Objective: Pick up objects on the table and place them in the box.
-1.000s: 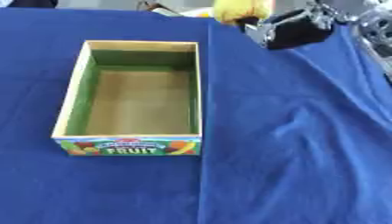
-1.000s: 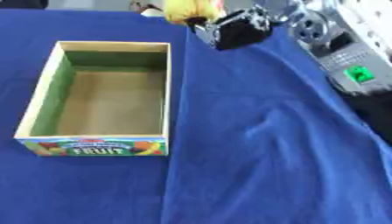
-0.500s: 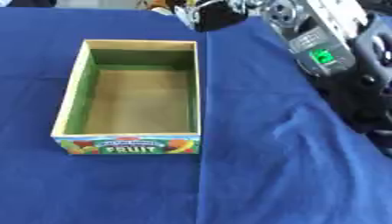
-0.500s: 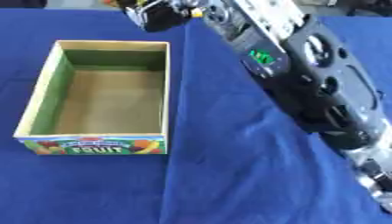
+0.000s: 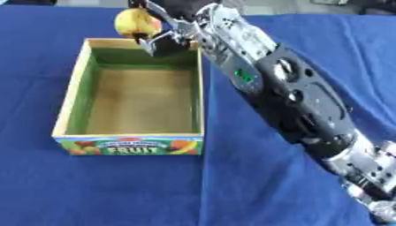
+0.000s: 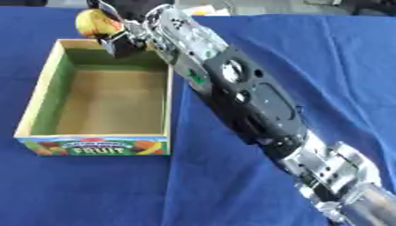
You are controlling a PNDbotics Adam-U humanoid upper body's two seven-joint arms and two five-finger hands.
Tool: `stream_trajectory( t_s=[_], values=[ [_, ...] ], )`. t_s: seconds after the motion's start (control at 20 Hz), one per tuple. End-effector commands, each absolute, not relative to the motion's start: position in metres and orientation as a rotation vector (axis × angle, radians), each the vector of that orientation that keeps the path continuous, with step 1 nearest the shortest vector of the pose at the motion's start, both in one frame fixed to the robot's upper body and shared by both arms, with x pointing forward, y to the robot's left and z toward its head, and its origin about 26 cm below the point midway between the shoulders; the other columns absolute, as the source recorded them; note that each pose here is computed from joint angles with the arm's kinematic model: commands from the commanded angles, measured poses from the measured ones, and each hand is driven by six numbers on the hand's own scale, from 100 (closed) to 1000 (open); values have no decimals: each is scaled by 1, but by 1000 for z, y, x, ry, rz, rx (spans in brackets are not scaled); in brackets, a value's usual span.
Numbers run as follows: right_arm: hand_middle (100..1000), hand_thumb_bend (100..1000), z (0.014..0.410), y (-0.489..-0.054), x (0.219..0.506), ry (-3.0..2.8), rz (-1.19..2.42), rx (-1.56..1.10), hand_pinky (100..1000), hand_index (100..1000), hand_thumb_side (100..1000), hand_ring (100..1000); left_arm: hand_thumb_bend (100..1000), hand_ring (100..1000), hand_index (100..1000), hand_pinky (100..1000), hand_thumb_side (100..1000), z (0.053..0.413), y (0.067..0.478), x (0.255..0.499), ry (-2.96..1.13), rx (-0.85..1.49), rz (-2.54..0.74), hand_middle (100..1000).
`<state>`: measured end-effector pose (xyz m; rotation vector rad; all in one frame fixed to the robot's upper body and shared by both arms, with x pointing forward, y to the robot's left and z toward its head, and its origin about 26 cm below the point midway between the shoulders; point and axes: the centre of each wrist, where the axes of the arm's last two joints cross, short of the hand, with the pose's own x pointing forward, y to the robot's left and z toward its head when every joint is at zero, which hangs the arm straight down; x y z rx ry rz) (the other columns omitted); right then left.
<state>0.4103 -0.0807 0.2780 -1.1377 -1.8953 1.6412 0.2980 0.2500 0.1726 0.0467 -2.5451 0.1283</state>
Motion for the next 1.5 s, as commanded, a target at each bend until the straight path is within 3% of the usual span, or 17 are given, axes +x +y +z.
stream_trajectory(
  t_s=[0.05, 0.9, 1.2, 1.3, 1.5],
  values=[
    [398, 100, 276, -75, 414, -1891, 1663, -1139, 572, 444, 198, 506, 100, 832, 724, 561, 985, 181, 250, 297, -2581, 36, 110, 831],
    [511, 100, 254, -72, 432, -1595, 1915, -877, 695, 550, 199, 631, 100, 833, 724, 561, 983, 183, 249, 297, -2588, 23, 103, 830],
    [589, 100, 252, -73, 434, -1505, 1990, -821, 751, 711, 203, 702, 100, 833, 724, 561, 983, 184, 249, 298, -2589, 22, 102, 830],
    [637, 100, 253, -73, 435, -1484, 2005, -819, 772, 816, 200, 734, 100, 833, 724, 561, 983, 184, 249, 298, -2589, 22, 102, 830],
    [686, 100, 254, -73, 434, -1441, 2041, -829, 788, 888, 204, 757, 100, 834, 724, 561, 983, 184, 249, 298, -2588, 22, 103, 830]
  ],
)
